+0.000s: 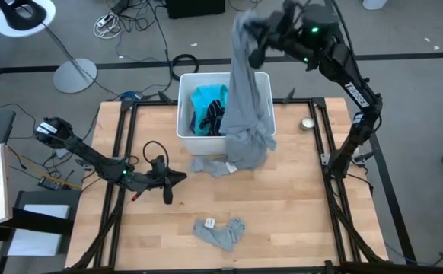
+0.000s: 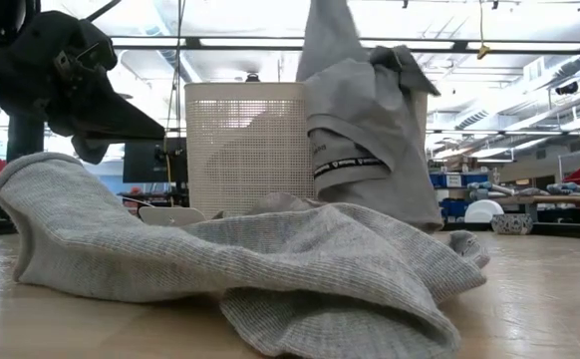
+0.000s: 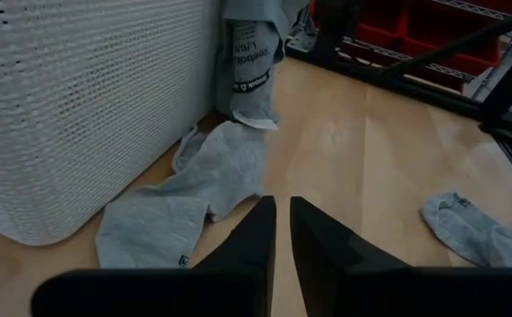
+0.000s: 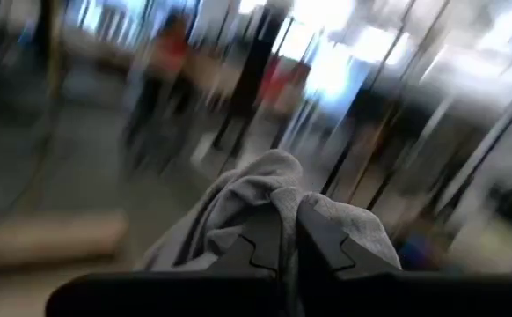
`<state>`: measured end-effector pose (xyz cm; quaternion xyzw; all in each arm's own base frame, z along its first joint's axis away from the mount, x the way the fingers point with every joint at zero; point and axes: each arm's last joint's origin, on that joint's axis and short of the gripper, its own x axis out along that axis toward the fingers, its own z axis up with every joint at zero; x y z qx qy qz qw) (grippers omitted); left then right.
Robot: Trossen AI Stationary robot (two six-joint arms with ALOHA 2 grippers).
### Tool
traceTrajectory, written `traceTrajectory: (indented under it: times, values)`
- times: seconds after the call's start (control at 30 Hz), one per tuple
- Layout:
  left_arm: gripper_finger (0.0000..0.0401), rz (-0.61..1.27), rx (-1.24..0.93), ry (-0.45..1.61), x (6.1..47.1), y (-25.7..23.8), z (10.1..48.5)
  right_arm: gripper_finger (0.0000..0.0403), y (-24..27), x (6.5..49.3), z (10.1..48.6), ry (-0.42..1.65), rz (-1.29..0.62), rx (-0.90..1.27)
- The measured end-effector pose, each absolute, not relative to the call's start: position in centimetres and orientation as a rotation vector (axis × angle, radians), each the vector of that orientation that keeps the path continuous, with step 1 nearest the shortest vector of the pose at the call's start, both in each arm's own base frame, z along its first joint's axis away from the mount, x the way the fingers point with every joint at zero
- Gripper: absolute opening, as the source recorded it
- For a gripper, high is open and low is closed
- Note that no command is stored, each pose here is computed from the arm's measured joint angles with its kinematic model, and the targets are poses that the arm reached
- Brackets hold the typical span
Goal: Sort clothes
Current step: Put the gray shirt into the white bin
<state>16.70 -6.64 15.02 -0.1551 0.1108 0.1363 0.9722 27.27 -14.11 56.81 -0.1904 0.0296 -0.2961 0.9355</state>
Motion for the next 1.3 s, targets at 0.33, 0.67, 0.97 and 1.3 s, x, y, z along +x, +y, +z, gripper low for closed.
traceTrajectory:
  times: [0.33,0.67,0.97,1.3]
  values:
    - [0.0041,0.263,-0.330,0.229,16.7,-6.7,15.0,0.0024,-13.7,27.3,46.6,0.825,-0.360,0.047]
    - [0.0041,0.242,-0.389,0.213,16.8,-6.8,15.2,0.0095,-16.2,31.5,33.5,0.961,-0.303,0.198]
    - [0.0041,0.213,-0.401,0.188,16.9,-6.9,15.5,0.0195,-17.6,31.2,24.3,0.902,-0.378,0.358]
    - [0.0041,0.211,-0.407,0.178,16.9,-6.9,15.6,0.0269,-17.6,31.2,27.6,0.858,-0.348,0.330]
